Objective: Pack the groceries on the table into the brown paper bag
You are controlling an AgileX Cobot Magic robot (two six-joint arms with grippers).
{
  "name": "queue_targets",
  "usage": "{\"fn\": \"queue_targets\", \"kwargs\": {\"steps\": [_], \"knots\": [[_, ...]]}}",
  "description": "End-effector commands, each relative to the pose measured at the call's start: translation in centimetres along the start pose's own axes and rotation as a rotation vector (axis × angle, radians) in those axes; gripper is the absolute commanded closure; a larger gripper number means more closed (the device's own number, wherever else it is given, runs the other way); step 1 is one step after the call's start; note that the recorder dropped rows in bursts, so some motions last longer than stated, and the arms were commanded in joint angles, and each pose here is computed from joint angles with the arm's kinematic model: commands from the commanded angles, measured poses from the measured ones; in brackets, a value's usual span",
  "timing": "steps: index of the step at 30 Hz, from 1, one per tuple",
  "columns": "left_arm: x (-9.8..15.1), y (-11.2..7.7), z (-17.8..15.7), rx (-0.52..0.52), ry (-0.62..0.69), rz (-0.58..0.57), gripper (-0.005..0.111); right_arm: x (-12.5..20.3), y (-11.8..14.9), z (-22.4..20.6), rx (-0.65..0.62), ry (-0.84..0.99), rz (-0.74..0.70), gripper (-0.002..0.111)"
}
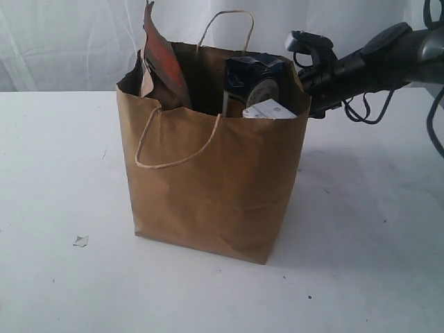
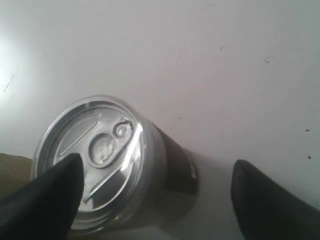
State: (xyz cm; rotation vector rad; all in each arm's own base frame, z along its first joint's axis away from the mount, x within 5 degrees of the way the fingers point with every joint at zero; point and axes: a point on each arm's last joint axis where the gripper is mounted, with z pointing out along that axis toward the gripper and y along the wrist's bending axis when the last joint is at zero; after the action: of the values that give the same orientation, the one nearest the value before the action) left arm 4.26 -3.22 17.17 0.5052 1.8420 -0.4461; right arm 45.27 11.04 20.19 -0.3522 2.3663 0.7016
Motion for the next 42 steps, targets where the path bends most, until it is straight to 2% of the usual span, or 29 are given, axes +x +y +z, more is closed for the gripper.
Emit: {"fn": "queue_targets", "kwargs": {"steps": [1, 13, 16, 25, 33, 42], "knots": [[0.1, 0.0, 0.0, -0.001, 0.0, -0.015, 0.107, -0.7, 0.1, 0.0, -0.023, -0.061, 0.04, 0.033], [0.1, 0.0, 0.0, -0.001, 0.0, -0.015, 0.107, 0.6, -1.3, 2.5, -0.023, -0.014, 0.074, 0.036], [0.1, 0.0, 0.0, -0.001, 0.0, -0.015, 0.107, 1.0, -1.6, 2.7, -0.004, 0.019, 0.041, 0.036], [0.1, 0.0, 0.0, -0.001, 0.0, -0.015, 0.107, 1.8, -3.2, 1.7, 0.055, 0.126, 0.041, 0.036], [0.1, 0.0, 0.0, -0.001, 0.0, -0.015, 0.107, 1.3, -4.6, -0.2, 0.105, 0.119, 0.054, 0.036], [0.1, 0.0, 0.0, -0.001, 0.0, -0.015, 0.107, 2.1, -6.1, -1.1, 0.159, 0.162, 0.074, 0.036]]}}
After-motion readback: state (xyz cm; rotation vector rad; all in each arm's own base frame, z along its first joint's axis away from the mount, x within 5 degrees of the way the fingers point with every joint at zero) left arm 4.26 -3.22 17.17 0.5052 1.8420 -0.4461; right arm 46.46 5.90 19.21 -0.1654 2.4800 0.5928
